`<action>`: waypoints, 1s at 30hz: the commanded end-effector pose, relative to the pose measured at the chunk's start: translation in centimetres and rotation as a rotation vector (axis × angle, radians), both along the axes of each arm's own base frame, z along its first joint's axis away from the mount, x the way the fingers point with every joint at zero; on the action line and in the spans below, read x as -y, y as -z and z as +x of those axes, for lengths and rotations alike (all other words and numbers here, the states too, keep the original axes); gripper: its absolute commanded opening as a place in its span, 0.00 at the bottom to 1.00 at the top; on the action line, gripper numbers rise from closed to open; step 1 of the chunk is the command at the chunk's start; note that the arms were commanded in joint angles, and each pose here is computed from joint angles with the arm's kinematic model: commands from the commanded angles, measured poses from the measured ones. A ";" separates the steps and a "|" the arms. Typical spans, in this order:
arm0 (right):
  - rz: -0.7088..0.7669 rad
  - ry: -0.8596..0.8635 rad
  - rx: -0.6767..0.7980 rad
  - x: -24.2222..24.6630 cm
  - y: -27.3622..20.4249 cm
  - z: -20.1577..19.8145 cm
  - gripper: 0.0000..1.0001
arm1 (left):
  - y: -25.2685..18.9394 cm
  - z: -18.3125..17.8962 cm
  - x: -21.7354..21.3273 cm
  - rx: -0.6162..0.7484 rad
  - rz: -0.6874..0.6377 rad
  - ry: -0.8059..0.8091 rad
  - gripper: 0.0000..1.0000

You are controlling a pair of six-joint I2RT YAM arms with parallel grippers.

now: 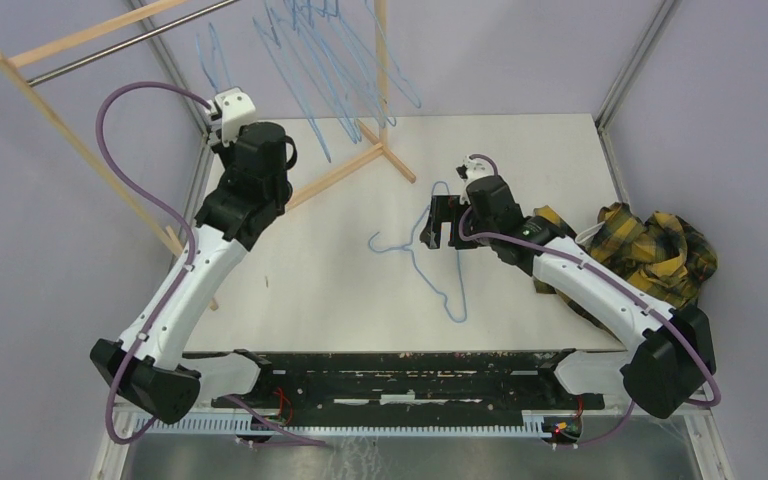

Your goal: Organize the hangers

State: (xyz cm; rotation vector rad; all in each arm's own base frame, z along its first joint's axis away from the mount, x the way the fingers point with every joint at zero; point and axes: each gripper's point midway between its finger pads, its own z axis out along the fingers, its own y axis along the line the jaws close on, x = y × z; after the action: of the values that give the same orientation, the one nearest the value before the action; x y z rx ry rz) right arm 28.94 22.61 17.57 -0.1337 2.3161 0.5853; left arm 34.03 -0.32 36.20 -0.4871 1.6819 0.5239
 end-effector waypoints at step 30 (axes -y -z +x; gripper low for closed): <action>0.053 0.011 -0.036 0.8 1.4 1.7 0.99 | 1.2 7.3 0.2 -0.101 -0.038 0.092 0.03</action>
State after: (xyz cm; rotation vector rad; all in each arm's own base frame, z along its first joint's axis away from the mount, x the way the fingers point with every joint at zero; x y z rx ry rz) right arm 30.08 21.73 15.52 -0.0891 2.3745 0.6222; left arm 40.93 0.12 36.06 -0.4244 1.7615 0.4999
